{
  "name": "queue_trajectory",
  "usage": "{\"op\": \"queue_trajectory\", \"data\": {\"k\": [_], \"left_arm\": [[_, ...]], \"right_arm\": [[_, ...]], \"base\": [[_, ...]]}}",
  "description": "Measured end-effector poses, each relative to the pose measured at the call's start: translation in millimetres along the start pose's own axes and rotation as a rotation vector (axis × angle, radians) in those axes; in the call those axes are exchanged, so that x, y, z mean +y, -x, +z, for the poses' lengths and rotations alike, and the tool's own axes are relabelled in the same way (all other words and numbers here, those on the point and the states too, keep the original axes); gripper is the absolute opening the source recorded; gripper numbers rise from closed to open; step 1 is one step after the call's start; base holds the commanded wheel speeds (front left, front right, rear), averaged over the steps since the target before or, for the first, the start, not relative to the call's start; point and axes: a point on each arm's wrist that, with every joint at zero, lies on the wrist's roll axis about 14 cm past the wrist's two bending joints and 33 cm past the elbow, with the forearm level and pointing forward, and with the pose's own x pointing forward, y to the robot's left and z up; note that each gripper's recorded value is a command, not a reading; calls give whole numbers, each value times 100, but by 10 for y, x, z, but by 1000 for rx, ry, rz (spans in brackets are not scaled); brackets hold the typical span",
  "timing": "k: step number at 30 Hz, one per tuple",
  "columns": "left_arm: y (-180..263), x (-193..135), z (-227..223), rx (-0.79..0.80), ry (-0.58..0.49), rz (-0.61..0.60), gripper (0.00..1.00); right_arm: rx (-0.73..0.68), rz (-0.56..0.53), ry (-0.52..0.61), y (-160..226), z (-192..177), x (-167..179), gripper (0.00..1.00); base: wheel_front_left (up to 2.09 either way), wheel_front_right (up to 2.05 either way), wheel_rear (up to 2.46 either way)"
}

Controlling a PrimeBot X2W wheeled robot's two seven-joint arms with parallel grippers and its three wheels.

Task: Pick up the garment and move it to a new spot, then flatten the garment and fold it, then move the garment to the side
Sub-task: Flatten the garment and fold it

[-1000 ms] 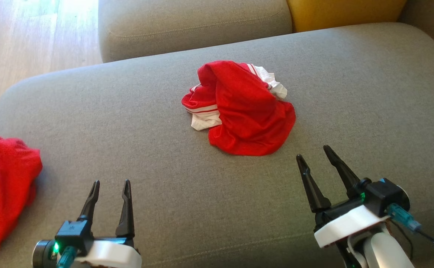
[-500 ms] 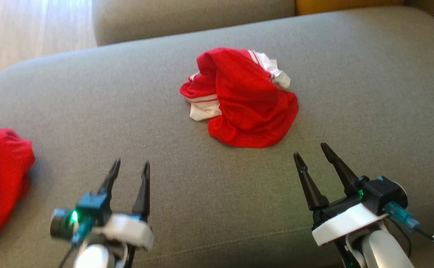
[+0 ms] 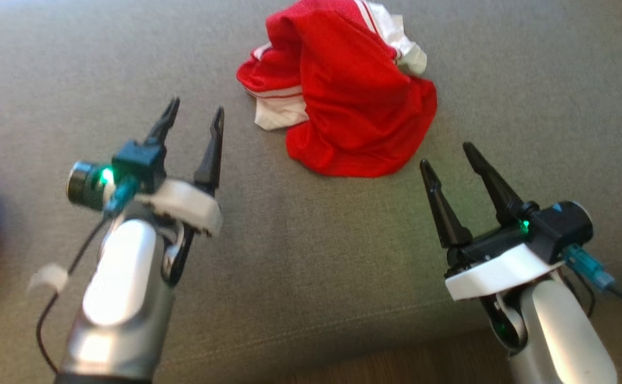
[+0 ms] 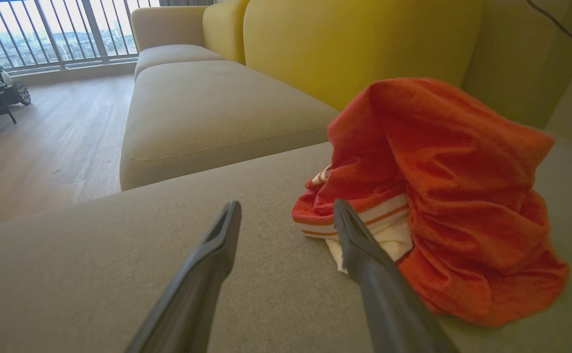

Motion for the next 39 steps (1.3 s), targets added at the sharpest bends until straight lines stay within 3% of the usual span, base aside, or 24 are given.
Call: {"op": "queue_trajectory", "data": {"k": [5, 11, 20, 26, 27, 28, 29, 36, 39], "left_arm": [[-356, -74, -223, 58, 27, -64, 100], [-760, -171, -183, 26, 13, -127, 100], [-863, -352, -577, 113, 26, -192, 100], [-974, -387, -523, 94, 13, -213, 100], [-979, -403, -512, 90, 10, -221, 85], [-980, -424, -501, 86, 14, -229, 48], [-976, -441, -501, 87, 18, -235, 0], [-929, -459, -489, 104, 10, -250, 0], [-924, -553, -323, 73, 80, -257, 0]], "right_arm": [[17, -21, 13, -108, -91, -110, 100], [57, -51, 33, -132, -242, -244, 100], [86, -96, 42, -81, -323, -407, 100], [84, -106, 39, -68, -310, -438, 100], [82, -106, 35, -72, -304, -438, 100], [79, -106, 36, -78, -296, -438, 100], [76, -104, 36, -85, -285, -436, 100], [56, -103, 32, -64, -200, -422, 100], [38, -105, 24, -42, -124, -416, 100]], "base": [[0, 0, 0], [0, 0, 0], [0, 0, 0], [0, 0, 0], [0, 0, 0], [0, 0, 0], [0, 0, 0], [0, 0, 0], [0, 0, 0]]}}
